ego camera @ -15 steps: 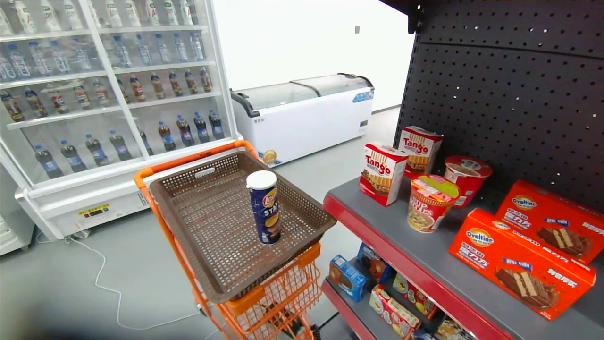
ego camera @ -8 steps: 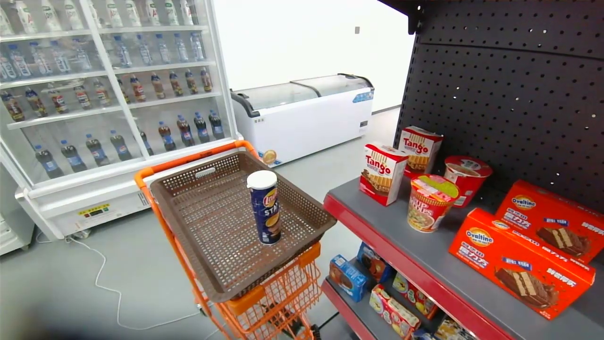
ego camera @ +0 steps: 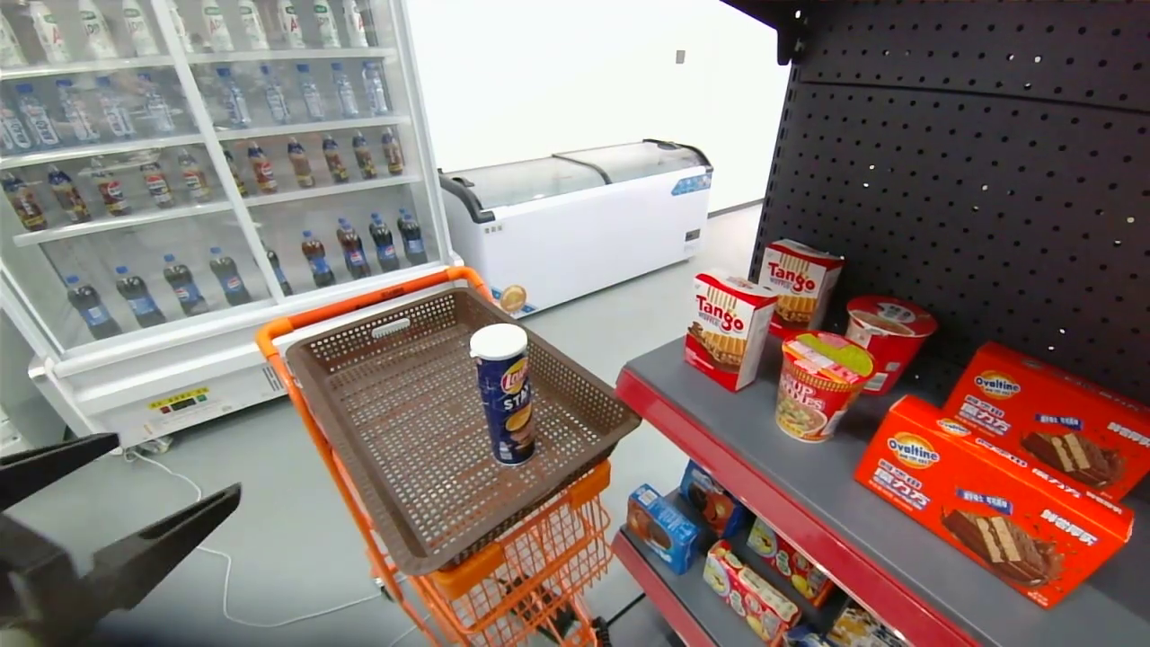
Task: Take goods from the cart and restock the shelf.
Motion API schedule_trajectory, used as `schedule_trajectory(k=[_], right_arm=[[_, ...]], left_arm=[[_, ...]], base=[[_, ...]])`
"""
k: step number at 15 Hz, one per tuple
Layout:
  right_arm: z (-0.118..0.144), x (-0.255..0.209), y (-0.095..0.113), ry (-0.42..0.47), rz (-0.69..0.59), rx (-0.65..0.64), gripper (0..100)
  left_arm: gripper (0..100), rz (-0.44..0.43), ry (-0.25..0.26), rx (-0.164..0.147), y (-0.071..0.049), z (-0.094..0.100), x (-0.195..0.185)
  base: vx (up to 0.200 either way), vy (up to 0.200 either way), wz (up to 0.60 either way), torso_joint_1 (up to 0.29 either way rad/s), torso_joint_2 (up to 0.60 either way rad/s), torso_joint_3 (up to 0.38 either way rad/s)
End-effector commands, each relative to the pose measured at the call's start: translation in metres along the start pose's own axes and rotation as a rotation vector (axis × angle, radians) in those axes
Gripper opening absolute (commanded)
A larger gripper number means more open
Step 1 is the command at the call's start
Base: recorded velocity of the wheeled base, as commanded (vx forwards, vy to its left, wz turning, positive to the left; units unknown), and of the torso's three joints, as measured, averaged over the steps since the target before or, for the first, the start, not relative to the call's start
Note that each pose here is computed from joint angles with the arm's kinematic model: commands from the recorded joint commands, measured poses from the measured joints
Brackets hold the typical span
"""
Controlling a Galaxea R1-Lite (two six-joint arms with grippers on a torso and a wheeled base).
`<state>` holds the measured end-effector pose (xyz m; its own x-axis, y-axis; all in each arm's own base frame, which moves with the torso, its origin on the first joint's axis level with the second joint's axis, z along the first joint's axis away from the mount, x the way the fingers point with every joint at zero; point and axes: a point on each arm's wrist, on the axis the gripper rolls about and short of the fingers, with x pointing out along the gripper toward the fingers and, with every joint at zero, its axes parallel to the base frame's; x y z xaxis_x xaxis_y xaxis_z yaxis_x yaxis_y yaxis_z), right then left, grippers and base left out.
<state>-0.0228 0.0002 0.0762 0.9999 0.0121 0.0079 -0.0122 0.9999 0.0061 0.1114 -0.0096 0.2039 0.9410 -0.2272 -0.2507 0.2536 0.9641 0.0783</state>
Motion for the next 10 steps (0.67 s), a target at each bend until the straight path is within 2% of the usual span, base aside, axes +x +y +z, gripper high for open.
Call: schedule_trajectory(k=[1, 2, 4, 6, 10], right_arm=[[0.000, 0.000, 0.000, 0.000, 0.000, 0.000, 100], [0.000, 0.000, 0.000, 0.000, 0.000, 0.000, 100], [0.000, 0.000, 0.000, 0.000, 0.000, 0.000, 100], [0.000, 0.000, 0.000, 0.000, 0.000, 0.000, 100], [0.000, 0.000, 0.000, 0.000, 0.000, 0.000, 100]], left_arm=[[100, -0.080, 0.156, -0.050, 0.013, -0.016, 0.086], [100, -0.112, 0.151, -0.068, 0.015, -0.019, 0.107], [100, -0.127, 0.131, -0.075, 0.020, -0.019, 0.147], [100, -0.154, 0.121, -0.063, 0.018, -0.019, 0.178], [100, -0.224, 0.131, -0.009, 0.000, -0.021, 0.228]], base=[[0.000, 0.000, 0.00, 0.000, 0.00, 0.000], [0.000, 0.000, 0.00, 0.000, 0.00, 0.000], [0.000, 0.000, 0.00, 0.000, 0.00, 0.000], [0.000, 0.000, 0.00, 0.000, 0.00, 0.000], [0.000, 0.000, 0.00, 0.000, 0.00, 0.000]])
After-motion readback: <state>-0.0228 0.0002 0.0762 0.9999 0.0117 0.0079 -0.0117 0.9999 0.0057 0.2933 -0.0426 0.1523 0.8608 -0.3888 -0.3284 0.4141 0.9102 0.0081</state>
